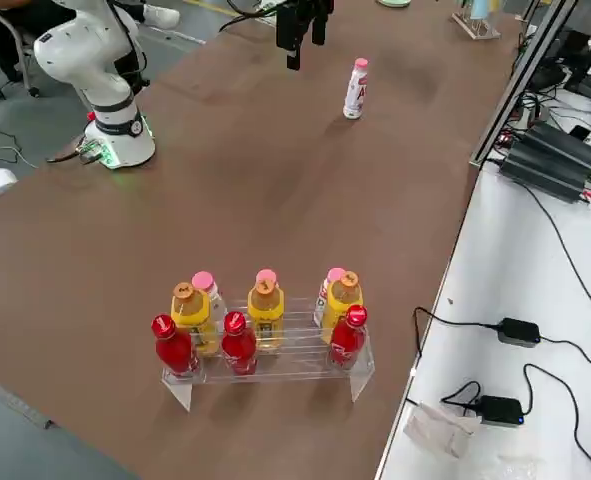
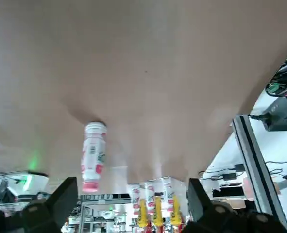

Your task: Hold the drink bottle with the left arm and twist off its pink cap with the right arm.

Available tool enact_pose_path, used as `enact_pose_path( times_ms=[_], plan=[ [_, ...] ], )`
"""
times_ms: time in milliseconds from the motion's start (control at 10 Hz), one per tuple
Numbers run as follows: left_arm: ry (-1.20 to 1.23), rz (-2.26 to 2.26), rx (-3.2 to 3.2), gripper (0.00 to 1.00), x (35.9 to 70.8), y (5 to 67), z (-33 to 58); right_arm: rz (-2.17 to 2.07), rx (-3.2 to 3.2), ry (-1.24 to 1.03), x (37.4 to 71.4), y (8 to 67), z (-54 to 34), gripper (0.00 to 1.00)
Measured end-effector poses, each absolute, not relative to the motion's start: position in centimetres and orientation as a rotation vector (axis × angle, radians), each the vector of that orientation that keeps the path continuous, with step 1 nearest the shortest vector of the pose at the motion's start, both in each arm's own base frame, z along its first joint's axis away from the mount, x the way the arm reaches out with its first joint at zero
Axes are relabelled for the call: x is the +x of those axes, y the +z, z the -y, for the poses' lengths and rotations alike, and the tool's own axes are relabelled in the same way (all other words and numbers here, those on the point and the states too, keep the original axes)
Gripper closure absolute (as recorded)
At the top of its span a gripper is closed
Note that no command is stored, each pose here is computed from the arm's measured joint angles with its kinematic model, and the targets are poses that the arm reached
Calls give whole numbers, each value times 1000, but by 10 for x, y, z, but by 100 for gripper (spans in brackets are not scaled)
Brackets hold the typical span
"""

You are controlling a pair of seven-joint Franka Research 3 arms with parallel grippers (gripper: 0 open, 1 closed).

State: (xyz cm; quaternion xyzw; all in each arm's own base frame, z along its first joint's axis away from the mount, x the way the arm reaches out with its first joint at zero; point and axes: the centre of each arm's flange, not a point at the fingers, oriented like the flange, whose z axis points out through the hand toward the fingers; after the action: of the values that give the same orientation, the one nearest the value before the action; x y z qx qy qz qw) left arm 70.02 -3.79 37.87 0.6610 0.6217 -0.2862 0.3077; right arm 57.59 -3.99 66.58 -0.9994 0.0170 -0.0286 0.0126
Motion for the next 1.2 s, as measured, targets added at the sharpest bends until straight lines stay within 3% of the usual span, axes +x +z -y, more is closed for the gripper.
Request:
enact_pose_path(
  times_ms=[500, 1200],
  plan=[
    [-819, -1680, 1704, 0, 703, 334, 117, -53, -3115, -89, 576, 666, 40, 0],
    [-976, -1481, 1817, 0, 657, 283, 189, -53, -3115, -89, 576, 666, 40, 0]
  ],
)
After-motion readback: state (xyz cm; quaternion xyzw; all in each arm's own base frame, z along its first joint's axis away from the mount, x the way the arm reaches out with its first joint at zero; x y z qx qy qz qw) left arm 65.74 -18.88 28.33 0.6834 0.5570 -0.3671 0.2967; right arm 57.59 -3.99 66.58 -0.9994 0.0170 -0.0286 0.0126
